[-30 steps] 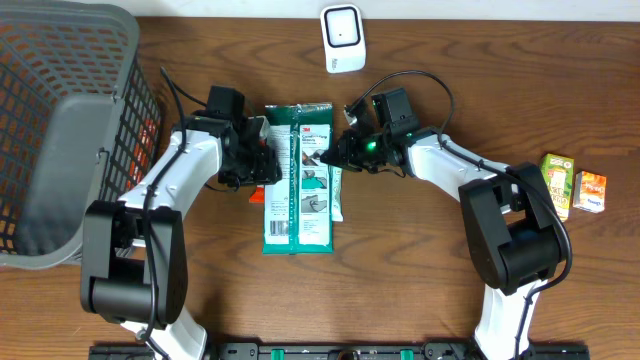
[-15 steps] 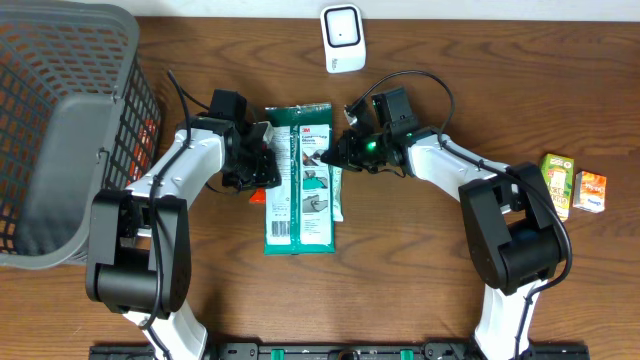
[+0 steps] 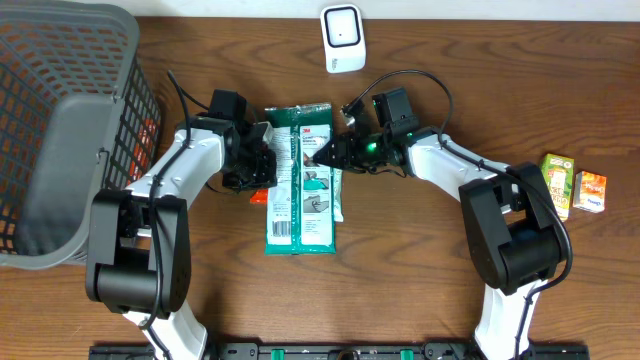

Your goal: Scan the item barcode

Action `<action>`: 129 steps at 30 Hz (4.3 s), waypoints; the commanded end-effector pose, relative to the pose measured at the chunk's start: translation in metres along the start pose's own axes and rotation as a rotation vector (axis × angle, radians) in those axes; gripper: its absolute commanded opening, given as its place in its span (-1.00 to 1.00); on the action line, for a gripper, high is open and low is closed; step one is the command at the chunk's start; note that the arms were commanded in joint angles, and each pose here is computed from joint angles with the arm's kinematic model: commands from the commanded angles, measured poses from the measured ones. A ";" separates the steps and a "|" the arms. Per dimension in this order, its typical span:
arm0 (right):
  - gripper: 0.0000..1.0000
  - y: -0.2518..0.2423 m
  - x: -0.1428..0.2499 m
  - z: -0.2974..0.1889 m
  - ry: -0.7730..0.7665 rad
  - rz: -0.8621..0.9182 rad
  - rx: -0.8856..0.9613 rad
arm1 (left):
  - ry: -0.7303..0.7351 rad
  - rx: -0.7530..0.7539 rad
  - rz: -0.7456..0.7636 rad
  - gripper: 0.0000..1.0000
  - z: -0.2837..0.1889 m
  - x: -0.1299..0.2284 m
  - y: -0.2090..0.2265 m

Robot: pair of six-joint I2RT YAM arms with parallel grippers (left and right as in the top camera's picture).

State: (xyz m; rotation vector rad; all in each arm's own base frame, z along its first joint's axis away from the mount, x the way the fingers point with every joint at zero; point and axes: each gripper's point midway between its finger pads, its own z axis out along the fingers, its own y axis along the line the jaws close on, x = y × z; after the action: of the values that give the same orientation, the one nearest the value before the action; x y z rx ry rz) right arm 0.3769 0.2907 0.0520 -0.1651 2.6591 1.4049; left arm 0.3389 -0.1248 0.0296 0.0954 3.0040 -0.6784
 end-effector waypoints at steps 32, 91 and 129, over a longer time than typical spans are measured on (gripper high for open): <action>0.25 0.032 0.016 -0.012 0.099 -0.163 -0.211 | -0.115 0.415 -0.119 -0.85 -0.065 -0.027 -0.031; -0.85 0.098 0.010 -0.028 0.142 -0.214 -0.508 | -0.038 0.474 -0.126 -0.86 -0.056 -0.011 -0.056; -0.01 0.075 0.037 -0.027 0.192 -0.256 -0.483 | -0.082 0.737 -0.157 -0.85 -0.097 -0.019 -0.062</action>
State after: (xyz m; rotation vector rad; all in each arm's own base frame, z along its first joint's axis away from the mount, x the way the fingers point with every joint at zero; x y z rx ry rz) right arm 0.3315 0.3022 0.1123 -0.6147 2.3340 1.9486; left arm 0.3460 -0.1399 0.1305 -0.2028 2.5901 -1.7071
